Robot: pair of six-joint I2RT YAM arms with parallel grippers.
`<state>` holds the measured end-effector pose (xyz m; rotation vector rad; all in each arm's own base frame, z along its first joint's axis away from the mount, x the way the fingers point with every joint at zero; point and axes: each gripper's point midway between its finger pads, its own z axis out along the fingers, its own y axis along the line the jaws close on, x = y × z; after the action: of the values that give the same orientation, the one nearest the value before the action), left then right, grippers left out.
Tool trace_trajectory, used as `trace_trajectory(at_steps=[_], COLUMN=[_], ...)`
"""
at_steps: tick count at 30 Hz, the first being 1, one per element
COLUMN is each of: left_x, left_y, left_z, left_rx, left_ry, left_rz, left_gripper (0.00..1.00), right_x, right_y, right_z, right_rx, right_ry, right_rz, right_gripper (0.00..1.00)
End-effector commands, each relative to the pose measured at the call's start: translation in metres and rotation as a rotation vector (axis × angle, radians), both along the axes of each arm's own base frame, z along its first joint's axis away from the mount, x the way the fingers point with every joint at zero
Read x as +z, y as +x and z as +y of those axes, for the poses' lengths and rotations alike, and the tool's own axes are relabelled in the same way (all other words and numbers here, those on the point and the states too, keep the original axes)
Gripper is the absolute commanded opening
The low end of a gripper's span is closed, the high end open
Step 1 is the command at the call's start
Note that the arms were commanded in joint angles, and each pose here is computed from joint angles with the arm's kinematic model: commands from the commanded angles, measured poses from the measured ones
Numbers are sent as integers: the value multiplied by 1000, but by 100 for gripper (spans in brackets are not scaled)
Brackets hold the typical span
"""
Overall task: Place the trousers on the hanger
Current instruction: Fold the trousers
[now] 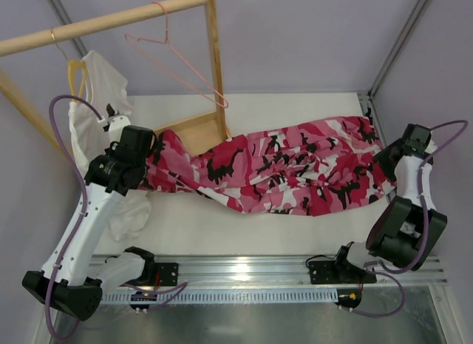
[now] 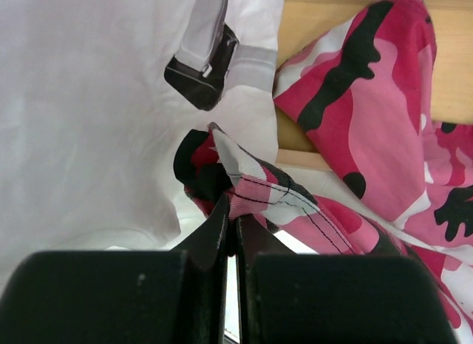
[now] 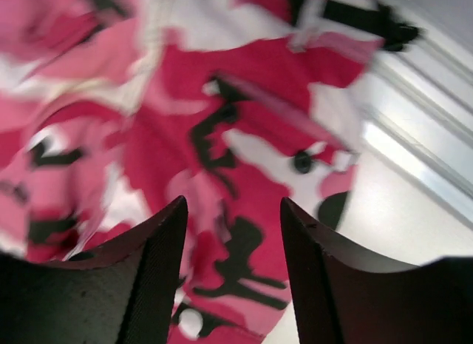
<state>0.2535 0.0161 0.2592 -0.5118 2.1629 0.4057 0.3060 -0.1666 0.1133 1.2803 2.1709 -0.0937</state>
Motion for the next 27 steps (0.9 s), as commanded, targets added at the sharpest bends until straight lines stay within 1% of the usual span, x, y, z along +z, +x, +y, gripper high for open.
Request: trace_trajectory(at_steps=[1,2,3,4,6,7,8,10,11,13,14,16,17,18,20,22,24,25,26,27], left_x=[-21,-25,-27,-36,-41,-47,-48,-53,-56,-58,-59,-60,-60,-59,-57,-51,-47,-49,-49,-45], left_y=[-10,-10,-7,-10,-11,-14,-16,-21,-23,-25,-27,-29,-31,-31,-34,-31,-27,-27,-26,-17], left_z=[-1,-5,-12,-24,-32,-32,-32,-29,-30,-31,-31,-27,-23,-13,0,7,3,-5,-11,-21], left_rx=[3,-10,-33,-78,-96,-95,-92,-76,-77,-85,-85,-69,-57,-21,17,38,21,-10,-35,-86], left_ry=[-24,-46,-82,-144,-199,-203,-207,-204,-208,-216,-219,-207,-193,-146,-76,-29,-46,-92,-124,-163], left_rz=[52,54,38,45,24,34,31,47,58,59,56,54,57,52,72,77,55,40,22,-28], left_gripper=[0,0,0,0,0,0,0,1,0,0,0,0,0,0,0,0,0,0,0,0], right_x=[55,67,78,83,89,85,92,88,93,83,77,67,54,54,34,11,-4,-8,-7,-6], right_y=[29,39,46,50,55,54,59,55,49,42,34,30,30,32,32,34,22,12,3,-8], right_z=[68,89,128,150,182,217,242,284,325,352,378,398,413,423,429,436,445,450,459,466], right_rx=[321,411,555,626,688,785,870,1074,1229,1399,1501,1588,1621,1640,1647,1633,1627,1641,1676,1731], right_ry=[32,20,7,9,47,75,80,56,74,48,45,22,46,69,88,48,63,83,95,84], right_rz=[-198,-254,-284,-294,-296,-285,-337,-377,-442,-468,-479,-493,-483,-484,-384,-289,-210,-186,-200,-226], right_gripper=[58,59,61,61,61,61,61,63,63,63,63,63,62,61,59,59,59,59,59,61])
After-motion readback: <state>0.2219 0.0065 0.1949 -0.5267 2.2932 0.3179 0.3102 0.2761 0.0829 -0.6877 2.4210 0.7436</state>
